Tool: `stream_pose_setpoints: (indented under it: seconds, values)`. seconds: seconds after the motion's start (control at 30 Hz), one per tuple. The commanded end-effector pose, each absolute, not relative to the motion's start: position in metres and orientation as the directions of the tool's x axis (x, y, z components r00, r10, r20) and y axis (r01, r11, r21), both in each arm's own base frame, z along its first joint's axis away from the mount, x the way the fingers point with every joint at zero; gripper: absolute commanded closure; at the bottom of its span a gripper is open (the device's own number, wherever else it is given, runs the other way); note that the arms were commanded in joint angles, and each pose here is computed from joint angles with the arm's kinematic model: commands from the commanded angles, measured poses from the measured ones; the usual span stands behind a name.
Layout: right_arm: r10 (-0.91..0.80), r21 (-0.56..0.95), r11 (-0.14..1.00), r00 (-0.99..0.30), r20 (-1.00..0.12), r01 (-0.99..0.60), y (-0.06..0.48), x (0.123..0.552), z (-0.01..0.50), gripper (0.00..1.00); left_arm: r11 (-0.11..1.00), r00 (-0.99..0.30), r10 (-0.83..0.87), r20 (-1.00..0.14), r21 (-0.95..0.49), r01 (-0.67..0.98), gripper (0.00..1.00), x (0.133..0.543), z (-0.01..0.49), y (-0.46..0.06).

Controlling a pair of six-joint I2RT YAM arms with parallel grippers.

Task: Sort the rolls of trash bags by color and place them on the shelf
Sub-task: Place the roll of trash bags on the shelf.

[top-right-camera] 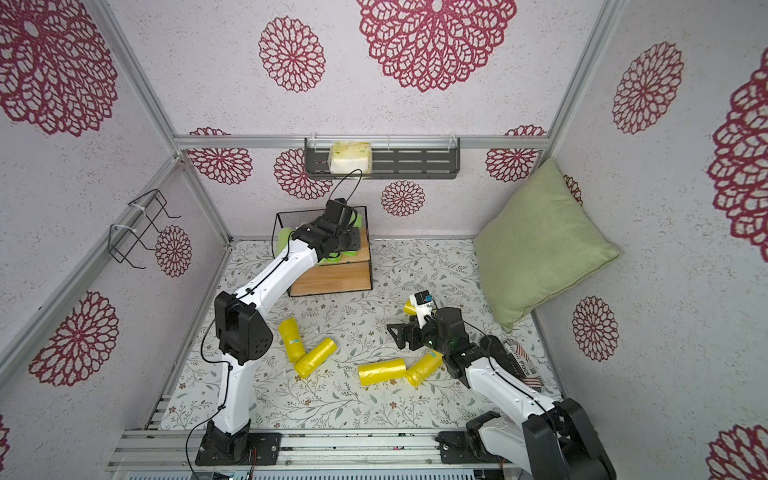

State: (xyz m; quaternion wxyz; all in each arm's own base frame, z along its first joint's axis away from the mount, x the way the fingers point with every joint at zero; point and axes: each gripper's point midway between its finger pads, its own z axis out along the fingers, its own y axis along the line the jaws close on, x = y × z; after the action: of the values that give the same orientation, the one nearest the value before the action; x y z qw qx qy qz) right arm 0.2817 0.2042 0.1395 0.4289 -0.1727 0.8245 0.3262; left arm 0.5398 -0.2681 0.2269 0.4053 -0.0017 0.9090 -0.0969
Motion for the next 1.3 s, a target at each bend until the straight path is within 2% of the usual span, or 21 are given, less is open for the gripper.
stream_pose_setpoints:
  seconds: [0.0, 0.6, 0.87, 1.27]
  values:
    - [-0.002, 0.363, 0.724, -0.528, -0.849, -0.587, 0.205, 0.286, 0.152, 0.07, 0.980, -0.630, -0.104, -0.770, -0.186, 0.065, 0.53, 0.550, 0.244, -0.267]
    - [-0.004, 0.359, 0.726, -0.526, -0.851, -0.586, 0.205, 0.286, 0.152, 0.06, 0.989, -0.646, -0.062, -0.761, -0.132, 0.061, 0.47, 0.556, 0.229, -0.265]
    - [-0.001, 0.362, 0.725, -0.526, -0.850, -0.586, 0.206, 0.286, 0.153, 0.07, 0.988, -0.621, -0.063, -0.781, -0.138, 0.074, 0.40, 0.552, 0.249, -0.265]
    - [-0.002, 0.361, 0.738, -0.537, -0.844, -0.570, 0.203, 0.287, 0.149, 0.06, 0.983, -0.544, -0.073, -0.836, -0.151, 0.101, 0.35, 0.531, 0.305, -0.256]
